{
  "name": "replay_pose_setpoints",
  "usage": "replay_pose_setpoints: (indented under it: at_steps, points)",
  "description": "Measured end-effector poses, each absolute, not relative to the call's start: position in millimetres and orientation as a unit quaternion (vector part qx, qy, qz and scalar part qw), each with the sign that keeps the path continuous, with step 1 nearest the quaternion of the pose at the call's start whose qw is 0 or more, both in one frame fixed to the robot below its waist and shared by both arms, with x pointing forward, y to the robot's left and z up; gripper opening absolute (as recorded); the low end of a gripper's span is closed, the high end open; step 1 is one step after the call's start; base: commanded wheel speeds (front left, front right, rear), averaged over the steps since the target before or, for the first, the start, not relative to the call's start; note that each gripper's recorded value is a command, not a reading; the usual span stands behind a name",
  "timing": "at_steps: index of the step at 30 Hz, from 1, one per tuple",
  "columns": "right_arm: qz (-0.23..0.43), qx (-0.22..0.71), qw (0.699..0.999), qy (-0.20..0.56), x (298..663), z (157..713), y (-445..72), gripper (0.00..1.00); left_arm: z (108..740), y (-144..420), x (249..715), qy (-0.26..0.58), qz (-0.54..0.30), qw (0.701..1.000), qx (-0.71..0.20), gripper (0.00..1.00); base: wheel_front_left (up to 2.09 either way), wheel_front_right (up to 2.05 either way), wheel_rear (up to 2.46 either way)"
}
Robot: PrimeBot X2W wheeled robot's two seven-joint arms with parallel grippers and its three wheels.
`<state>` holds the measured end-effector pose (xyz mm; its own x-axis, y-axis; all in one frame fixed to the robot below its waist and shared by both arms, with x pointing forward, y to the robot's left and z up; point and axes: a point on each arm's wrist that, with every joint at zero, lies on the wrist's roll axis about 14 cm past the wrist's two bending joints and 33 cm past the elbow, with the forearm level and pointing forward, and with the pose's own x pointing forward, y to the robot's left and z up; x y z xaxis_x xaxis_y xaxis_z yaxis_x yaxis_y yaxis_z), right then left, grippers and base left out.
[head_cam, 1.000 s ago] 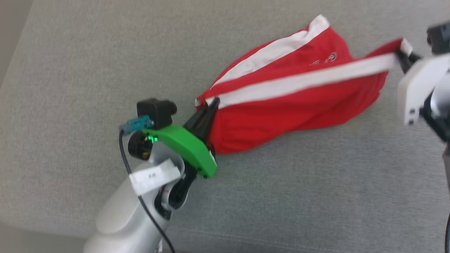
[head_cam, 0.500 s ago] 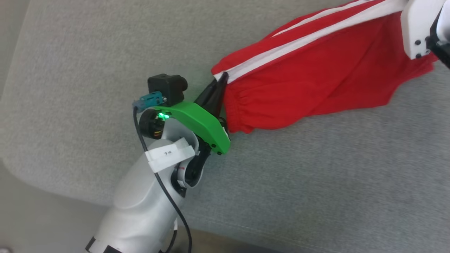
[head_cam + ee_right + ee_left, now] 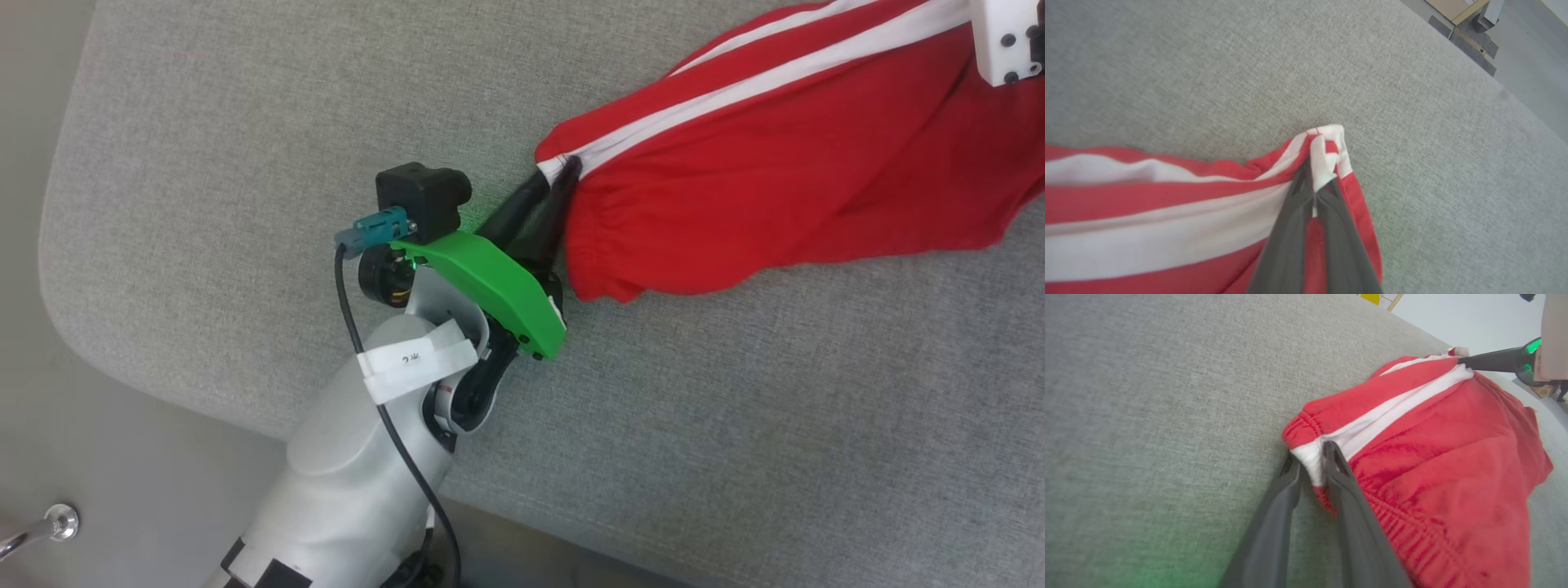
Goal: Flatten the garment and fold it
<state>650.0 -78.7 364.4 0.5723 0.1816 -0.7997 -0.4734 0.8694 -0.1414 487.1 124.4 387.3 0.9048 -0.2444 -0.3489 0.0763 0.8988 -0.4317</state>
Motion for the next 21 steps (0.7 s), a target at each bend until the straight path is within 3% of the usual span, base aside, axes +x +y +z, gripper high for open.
replay_pose_setpoints:
  at_steps: [1,8,21]
  points:
    - [0.189,-0.168,0.871,0.421,650.0,365.9,-77.8,1.0,388.5,125.1,487.4,0.198,-0.083,0.954,-0.21,1.0,0.0,0.0,0.0]
    - [0.202,-0.139,0.887,0.392,635.0,378.9,-77.5,1.0,409.5,123.6,482.1,0.162,-0.088,0.959,-0.216,1.0,0.0,0.0,0.0]
    - [0.178,-0.047,0.957,0.224,607.3,453.0,-104.6,1.0,487.2,166.6,457.0,0.008,-0.05,0.986,-0.159,1.0,0.0,0.0,0.0]
